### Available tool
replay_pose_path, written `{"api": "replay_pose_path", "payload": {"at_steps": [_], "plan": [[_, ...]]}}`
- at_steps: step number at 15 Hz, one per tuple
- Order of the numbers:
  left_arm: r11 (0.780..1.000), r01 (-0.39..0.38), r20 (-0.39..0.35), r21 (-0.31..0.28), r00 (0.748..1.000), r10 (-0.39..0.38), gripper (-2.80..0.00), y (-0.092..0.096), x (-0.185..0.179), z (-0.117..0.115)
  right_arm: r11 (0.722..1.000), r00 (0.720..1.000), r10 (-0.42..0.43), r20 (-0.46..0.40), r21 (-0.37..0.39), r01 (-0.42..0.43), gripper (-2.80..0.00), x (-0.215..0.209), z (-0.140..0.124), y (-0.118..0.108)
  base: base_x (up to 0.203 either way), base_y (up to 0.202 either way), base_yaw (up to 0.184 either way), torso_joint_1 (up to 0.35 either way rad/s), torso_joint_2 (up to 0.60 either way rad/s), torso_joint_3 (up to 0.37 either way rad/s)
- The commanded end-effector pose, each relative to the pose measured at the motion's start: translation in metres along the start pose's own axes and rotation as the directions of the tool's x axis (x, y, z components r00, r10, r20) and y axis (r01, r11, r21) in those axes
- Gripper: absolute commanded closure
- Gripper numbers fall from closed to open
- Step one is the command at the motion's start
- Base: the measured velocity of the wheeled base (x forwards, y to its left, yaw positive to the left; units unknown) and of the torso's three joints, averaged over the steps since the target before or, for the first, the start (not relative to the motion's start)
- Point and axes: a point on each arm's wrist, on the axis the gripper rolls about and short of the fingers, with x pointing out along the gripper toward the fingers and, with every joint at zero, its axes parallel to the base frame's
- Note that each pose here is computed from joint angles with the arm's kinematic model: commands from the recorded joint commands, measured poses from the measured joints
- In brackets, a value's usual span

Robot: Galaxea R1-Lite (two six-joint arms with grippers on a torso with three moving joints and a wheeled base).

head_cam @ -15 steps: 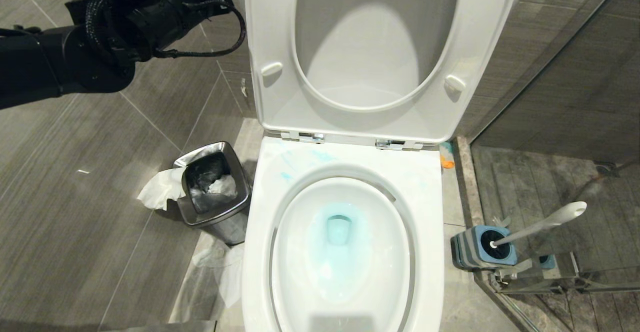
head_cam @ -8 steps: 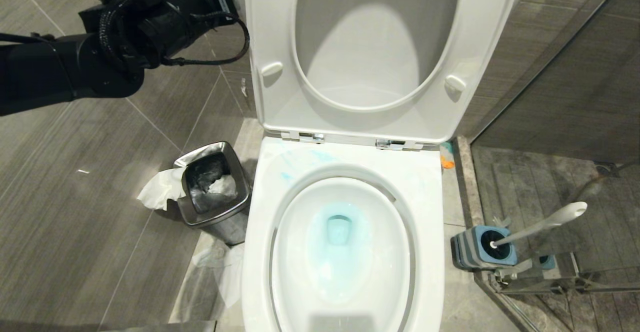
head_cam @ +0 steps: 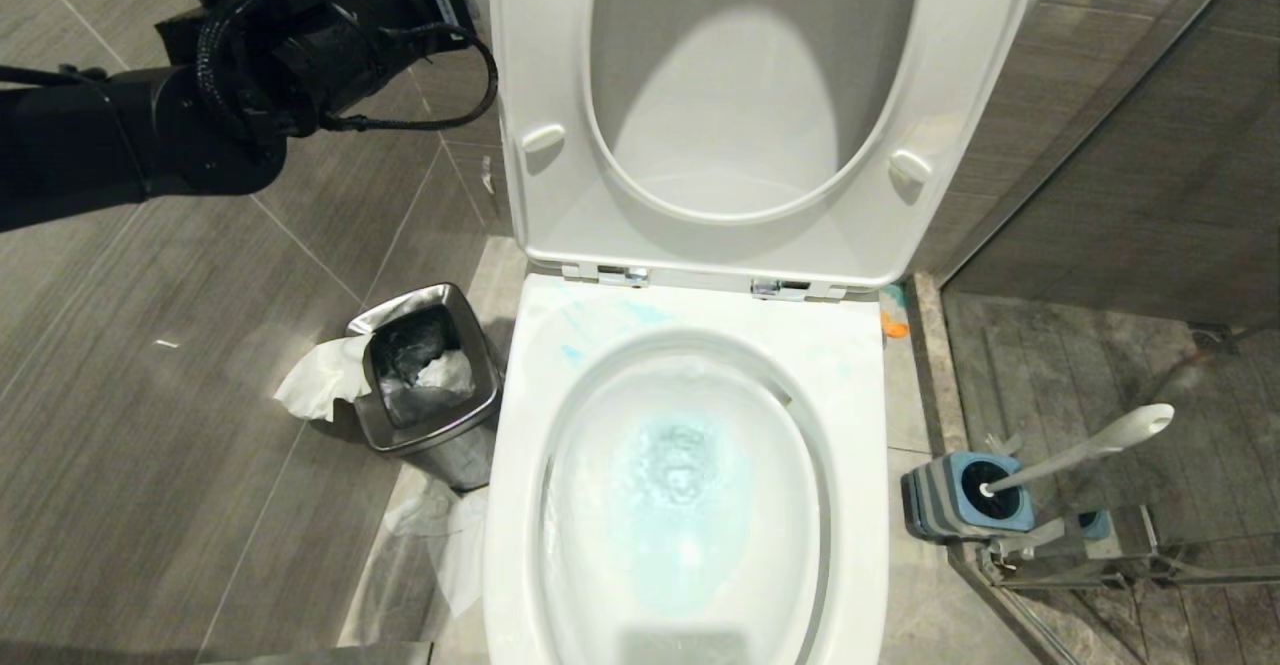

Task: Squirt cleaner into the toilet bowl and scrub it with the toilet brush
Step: Flush the toilet

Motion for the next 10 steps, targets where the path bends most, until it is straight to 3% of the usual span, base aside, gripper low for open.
{"api": "replay_pose_path", "payload": {"at_steps": [1, 10], "plan": [[1.000, 0.001, 0.003, -0.001, 1.000, -0.001, 0.00, -0.0001, 0.0001, 0.0002, 1.000, 1.000, 0.001, -0.001, 0.000, -0.001, 0.00, 0.0001, 0.0000, 0.0000, 0.000, 0.000, 0.000, 0.000, 0.00, 0.000], [1.000, -0.008, 0.018, 0.001, 1.000, 0.008, 0.00, 0.0014, -0.0025, 0.0059, 1.000, 1.000, 0.001, -0.001, 0.000, -0.001, 0.00, 0.0001, 0.0000, 0.0000, 0.000, 0.000, 0.000, 0.000, 0.00, 0.000]]}}
